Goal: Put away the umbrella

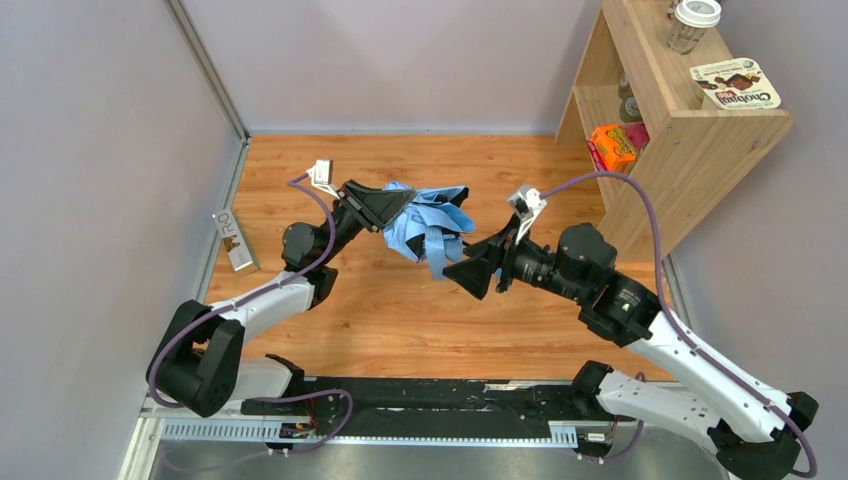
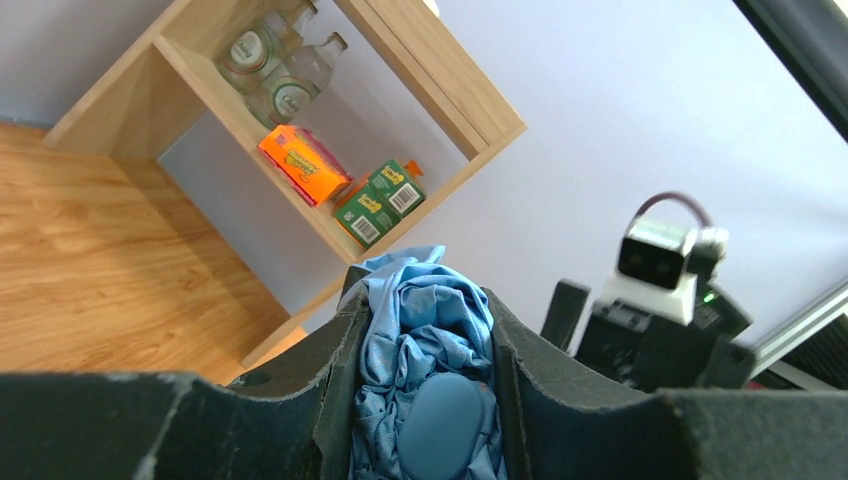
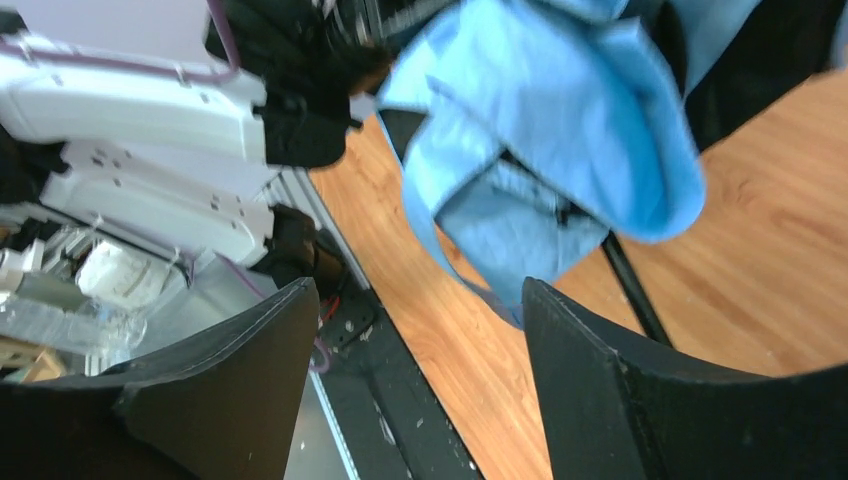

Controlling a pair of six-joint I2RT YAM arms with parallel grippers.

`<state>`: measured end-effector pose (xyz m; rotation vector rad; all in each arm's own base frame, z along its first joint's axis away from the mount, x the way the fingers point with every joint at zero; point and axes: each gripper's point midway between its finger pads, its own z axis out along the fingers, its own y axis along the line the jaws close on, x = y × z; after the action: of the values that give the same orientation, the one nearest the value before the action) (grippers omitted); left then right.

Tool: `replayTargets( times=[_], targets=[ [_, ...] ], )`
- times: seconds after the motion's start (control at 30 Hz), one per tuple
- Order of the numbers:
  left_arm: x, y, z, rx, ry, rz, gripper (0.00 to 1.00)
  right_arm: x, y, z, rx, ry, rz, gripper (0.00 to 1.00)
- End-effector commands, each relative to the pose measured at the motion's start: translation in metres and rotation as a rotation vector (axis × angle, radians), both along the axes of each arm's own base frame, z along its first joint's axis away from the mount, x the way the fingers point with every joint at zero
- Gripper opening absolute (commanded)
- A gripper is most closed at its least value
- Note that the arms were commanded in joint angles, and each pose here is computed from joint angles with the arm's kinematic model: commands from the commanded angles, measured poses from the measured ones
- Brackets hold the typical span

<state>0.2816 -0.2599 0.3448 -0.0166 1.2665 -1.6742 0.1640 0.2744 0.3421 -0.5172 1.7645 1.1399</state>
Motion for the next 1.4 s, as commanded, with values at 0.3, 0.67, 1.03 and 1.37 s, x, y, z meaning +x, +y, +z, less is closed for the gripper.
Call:
replayTargets(
  times=[0.3,0.67,1.03,1.37],
  targets=[
    [-0.020,0.020,0.066,-0.250,-0.089,-0.042,0.00,0.019,0.030,-0.046,0.085,-0.192,0.059,0.90],
    [-0.012,0.020,0.076,-0.283,-0.086,-0.029,0.00,-0.004,0.046,-0.022,0.174,-0.227,0.191,0.55],
    [-0.008,0.025,0.090,-0.163,-0.325,0.151,0.00,-0.048,0.050,-0.003,0.212,-0.083,0.396,0.00],
    [0.012,0.031,0.099,-0.111,-0.429,0.324,0.00,-0.082,0.095,0.041,0.319,0.190,0.635,0.00]
  ],
)
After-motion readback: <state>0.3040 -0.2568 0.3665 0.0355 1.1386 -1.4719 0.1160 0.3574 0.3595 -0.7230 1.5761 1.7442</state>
